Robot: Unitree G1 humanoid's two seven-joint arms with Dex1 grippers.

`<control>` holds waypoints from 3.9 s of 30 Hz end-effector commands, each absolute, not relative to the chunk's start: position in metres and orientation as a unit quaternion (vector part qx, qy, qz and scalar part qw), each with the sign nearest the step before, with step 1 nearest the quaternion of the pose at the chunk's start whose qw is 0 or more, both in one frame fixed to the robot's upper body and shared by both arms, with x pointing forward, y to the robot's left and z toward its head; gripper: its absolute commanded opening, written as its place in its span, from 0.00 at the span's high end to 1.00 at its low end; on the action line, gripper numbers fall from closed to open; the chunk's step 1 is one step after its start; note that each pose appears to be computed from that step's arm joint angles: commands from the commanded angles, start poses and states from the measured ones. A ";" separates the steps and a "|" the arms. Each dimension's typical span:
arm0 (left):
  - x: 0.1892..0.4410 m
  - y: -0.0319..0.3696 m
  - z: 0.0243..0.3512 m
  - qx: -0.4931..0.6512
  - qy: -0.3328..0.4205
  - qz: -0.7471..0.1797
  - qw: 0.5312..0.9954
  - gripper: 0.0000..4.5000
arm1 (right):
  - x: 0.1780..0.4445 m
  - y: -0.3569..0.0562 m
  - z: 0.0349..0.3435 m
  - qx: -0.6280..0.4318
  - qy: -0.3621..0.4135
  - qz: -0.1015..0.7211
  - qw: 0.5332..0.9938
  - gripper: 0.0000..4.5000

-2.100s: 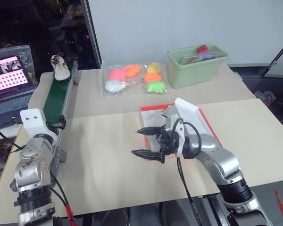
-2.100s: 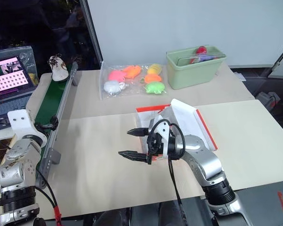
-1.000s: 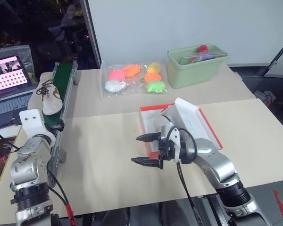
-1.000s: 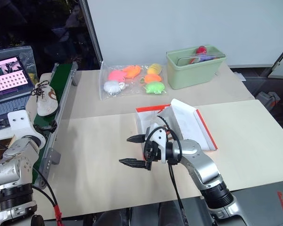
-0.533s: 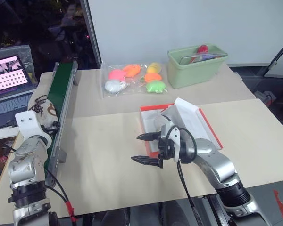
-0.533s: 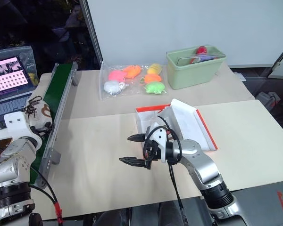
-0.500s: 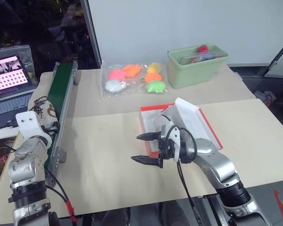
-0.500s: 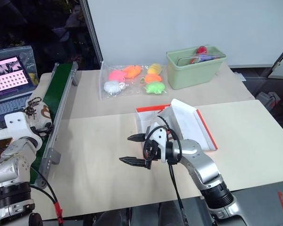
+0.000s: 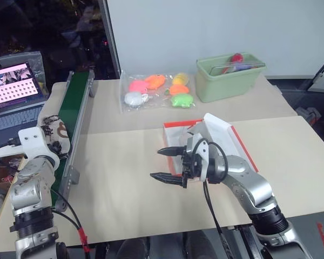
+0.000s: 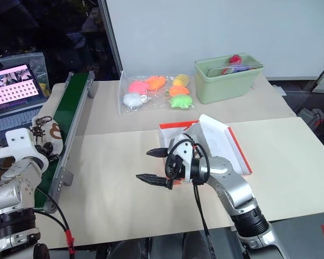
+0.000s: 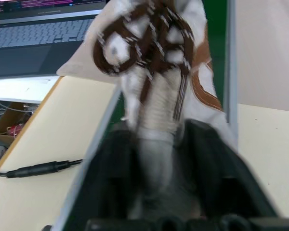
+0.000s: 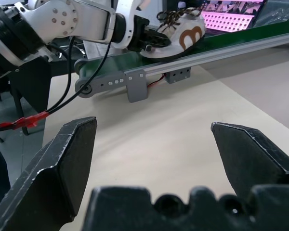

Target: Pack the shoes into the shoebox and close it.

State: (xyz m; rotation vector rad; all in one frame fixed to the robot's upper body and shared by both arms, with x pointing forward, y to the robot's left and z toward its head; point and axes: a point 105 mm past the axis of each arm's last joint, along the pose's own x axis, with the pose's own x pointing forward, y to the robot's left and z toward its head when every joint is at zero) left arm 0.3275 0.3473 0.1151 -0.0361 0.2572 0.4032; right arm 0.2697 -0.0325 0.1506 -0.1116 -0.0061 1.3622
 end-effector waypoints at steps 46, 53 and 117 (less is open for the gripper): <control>0.324 0.319 0.230 0.051 -0.078 0.244 0.965 0.71 | 0.308 -0.044 0.193 0.020 -0.033 0.560 0.827 0.00; 0.271 0.279 0.217 0.053 -0.029 0.244 0.968 0.71 | 0.304 -0.052 0.196 -0.001 -0.030 0.573 0.819 0.00; 0.213 0.301 0.063 -0.134 0.297 0.359 0.875 0.33 | 0.298 -0.055 0.242 0.064 -0.059 0.583 0.808 0.00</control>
